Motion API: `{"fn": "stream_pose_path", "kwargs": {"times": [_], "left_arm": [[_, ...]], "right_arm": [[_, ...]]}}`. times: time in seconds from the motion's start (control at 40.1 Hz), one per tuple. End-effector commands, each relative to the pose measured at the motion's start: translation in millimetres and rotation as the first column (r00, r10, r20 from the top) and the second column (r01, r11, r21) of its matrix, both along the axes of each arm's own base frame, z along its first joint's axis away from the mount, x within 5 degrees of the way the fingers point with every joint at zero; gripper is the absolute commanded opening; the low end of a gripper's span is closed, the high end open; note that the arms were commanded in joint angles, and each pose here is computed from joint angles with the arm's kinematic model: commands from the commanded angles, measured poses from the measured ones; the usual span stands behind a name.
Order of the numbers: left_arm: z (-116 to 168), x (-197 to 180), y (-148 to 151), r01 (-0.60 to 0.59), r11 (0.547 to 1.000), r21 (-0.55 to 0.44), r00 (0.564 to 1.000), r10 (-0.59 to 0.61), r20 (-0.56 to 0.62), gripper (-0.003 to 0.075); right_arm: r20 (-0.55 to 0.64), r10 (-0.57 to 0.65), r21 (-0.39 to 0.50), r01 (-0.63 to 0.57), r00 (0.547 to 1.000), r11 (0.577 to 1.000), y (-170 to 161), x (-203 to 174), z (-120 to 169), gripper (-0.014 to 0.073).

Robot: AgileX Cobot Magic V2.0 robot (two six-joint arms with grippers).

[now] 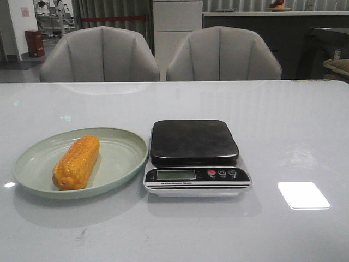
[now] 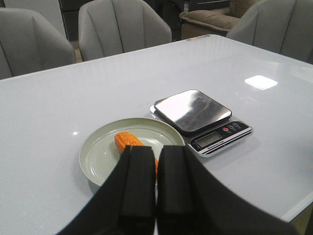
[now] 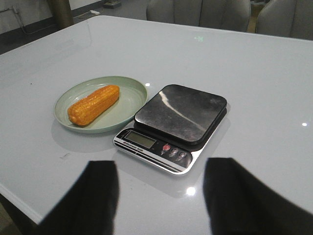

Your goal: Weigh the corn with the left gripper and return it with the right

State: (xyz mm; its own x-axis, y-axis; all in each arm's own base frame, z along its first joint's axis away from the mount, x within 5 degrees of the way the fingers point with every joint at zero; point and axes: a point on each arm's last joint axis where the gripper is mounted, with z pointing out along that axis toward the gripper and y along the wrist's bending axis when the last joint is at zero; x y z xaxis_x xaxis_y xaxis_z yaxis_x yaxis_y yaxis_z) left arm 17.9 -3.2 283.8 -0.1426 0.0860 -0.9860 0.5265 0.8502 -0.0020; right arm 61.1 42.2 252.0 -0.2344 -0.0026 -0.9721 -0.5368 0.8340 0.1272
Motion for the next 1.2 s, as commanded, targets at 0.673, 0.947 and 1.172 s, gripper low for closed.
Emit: {"fn": "stream_pose_path", "kwargs": {"times": [0.673,0.947,1.172], "left_arm": [[14.1,-3.7,1.6,0.011,0.998,-0.067,0.996,-0.005,0.087,0.0132],[17.2,0.9,1.2,-0.110,0.991,-0.081,0.975,0.124,0.184,0.0132],[-18.9,21.8,-4.9,-0.294,0.951,-0.099,0.906,0.310,0.287,0.0132]], "right_arm": [[0.109,-0.021,0.035,0.018,0.994,0.999,-1.0,2.1,17.2,0.0167],[0.109,-0.021,0.035,0.018,0.994,0.999,-1.0,2.1,17.2,0.0167],[0.109,-0.021,0.035,0.018,0.994,0.999,-1.0,2.1,17.2,0.0167]]}}
